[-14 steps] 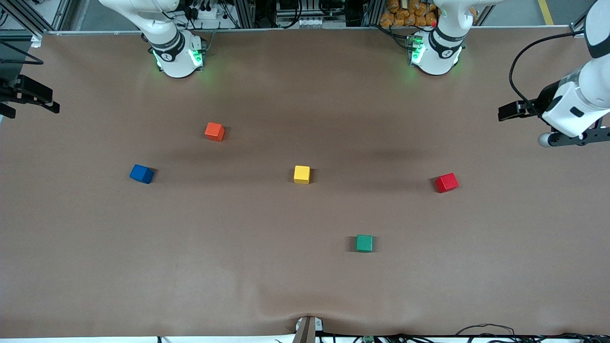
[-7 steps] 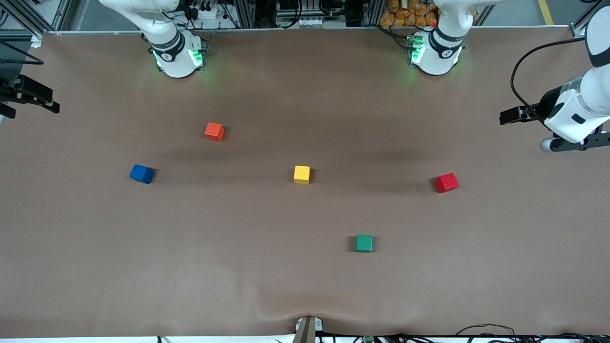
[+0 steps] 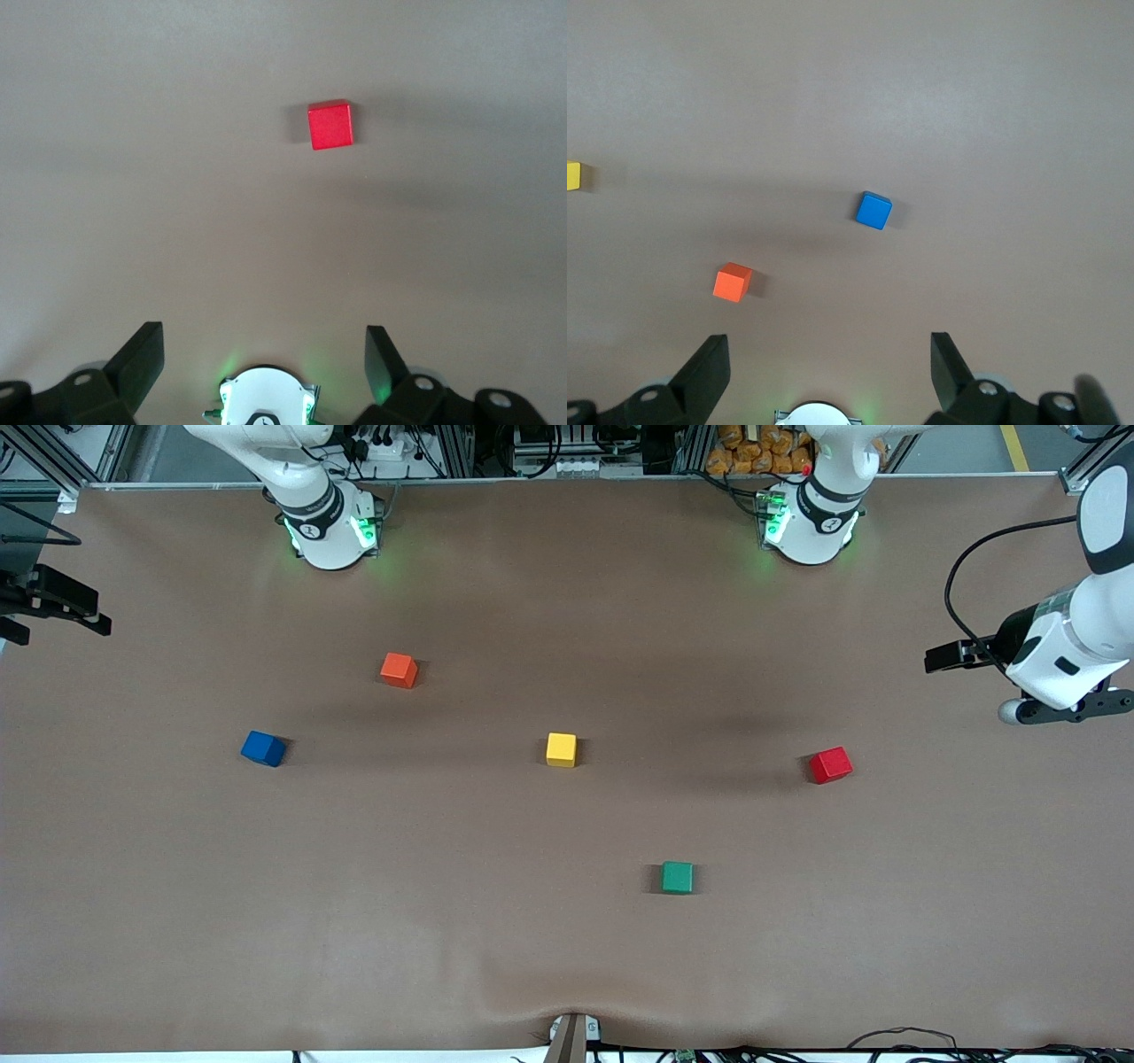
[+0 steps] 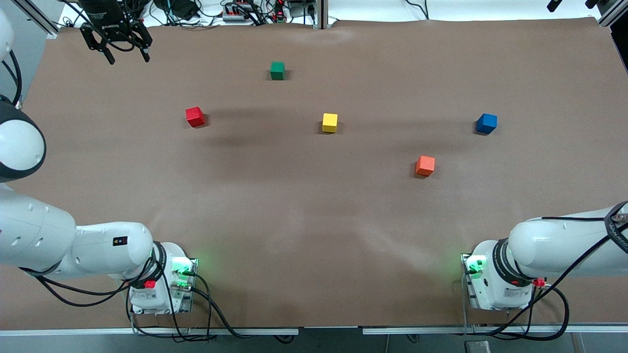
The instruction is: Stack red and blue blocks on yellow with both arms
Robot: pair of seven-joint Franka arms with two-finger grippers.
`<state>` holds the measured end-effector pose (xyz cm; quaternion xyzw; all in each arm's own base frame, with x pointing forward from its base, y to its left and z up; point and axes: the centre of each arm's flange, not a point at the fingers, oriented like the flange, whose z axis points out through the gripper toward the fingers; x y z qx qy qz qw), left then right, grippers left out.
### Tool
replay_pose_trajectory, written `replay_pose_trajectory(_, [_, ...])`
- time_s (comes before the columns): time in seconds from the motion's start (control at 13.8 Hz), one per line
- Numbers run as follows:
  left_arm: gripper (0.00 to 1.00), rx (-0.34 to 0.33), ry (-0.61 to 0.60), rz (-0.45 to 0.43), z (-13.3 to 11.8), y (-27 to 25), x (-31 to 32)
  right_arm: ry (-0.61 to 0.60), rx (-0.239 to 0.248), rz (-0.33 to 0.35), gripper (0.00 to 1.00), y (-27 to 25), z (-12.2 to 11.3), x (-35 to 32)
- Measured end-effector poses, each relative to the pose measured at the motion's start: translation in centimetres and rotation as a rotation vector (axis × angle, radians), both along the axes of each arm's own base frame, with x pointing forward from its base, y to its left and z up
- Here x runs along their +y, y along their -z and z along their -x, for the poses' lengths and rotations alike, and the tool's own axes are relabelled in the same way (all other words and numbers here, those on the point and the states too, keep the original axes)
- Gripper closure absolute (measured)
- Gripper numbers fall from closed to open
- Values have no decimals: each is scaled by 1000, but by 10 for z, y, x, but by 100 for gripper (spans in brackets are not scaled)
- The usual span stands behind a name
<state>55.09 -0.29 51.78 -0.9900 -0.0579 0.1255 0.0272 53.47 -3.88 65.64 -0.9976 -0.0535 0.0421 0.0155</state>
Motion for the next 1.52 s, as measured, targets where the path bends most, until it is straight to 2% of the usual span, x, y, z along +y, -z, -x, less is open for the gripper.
replay_pose_trajectory(1.09, [0, 15, 18, 6, -8, 18, -9, -1, 3, -1, 0, 1, 0, 0])
replay_pose_trajectory(1.52, [0, 44, 28, 10, -13, 34, -14, -1, 3, -1, 0, 1, 0, 0])
